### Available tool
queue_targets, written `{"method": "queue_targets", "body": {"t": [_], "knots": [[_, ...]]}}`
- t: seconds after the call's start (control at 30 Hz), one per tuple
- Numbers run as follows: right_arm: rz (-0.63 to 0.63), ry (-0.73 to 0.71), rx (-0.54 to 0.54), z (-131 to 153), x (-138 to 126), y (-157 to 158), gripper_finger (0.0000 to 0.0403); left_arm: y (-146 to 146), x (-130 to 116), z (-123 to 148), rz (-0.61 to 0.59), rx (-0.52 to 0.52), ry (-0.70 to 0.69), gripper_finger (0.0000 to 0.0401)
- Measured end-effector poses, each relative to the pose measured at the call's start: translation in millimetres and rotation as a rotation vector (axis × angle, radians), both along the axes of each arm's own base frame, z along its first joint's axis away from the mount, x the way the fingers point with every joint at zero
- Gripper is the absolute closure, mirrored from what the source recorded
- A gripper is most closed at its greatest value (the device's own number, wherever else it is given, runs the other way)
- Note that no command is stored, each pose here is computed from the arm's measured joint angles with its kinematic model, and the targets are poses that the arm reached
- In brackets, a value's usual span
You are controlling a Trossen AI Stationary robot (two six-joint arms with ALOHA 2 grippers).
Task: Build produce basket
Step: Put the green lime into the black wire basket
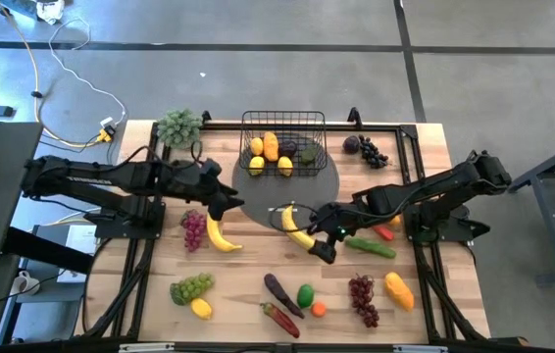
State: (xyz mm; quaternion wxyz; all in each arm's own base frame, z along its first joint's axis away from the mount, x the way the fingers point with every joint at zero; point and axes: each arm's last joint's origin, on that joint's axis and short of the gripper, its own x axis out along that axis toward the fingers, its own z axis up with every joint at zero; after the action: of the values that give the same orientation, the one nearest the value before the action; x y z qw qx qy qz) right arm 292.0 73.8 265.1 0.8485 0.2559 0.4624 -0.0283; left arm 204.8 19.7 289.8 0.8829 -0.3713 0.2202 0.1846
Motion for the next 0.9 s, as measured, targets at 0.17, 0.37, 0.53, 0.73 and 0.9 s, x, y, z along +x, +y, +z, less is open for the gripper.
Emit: {"method": "queue_targets", "body": {"t": [0.17,0.37,0.53,0.73,0.9], "knots": [[0.148,-0.011,-0.087,-1.2,-1.5,0.2,0.0045,-13.9,-2.4,-5.0,0.035,-0.045,0.046,0.0144],[0.434,-0.098,-0.242,0.2,-4.1,16.0,0.0045,-25.8,-2.6,-5.6,0.057,-0.09,0.039,0.0145],[0.609,-0.236,-0.333,5.8,-3.3,34.2,0.0045,-30.2,-3.6,-6.9,0.087,-0.156,0.042,0.0145],[0.774,-0.372,-0.433,7.9,-1.0,53.0,0.0045,-36.3,-3.7,-12.9,0.107,-0.194,0.088,0.0145],[0.854,-0.363,-0.445,-7.5,4.9,66.5,0.0045,-42.1,2.9,-22.0,0.112,-0.21,0.138,0.0145]]}}
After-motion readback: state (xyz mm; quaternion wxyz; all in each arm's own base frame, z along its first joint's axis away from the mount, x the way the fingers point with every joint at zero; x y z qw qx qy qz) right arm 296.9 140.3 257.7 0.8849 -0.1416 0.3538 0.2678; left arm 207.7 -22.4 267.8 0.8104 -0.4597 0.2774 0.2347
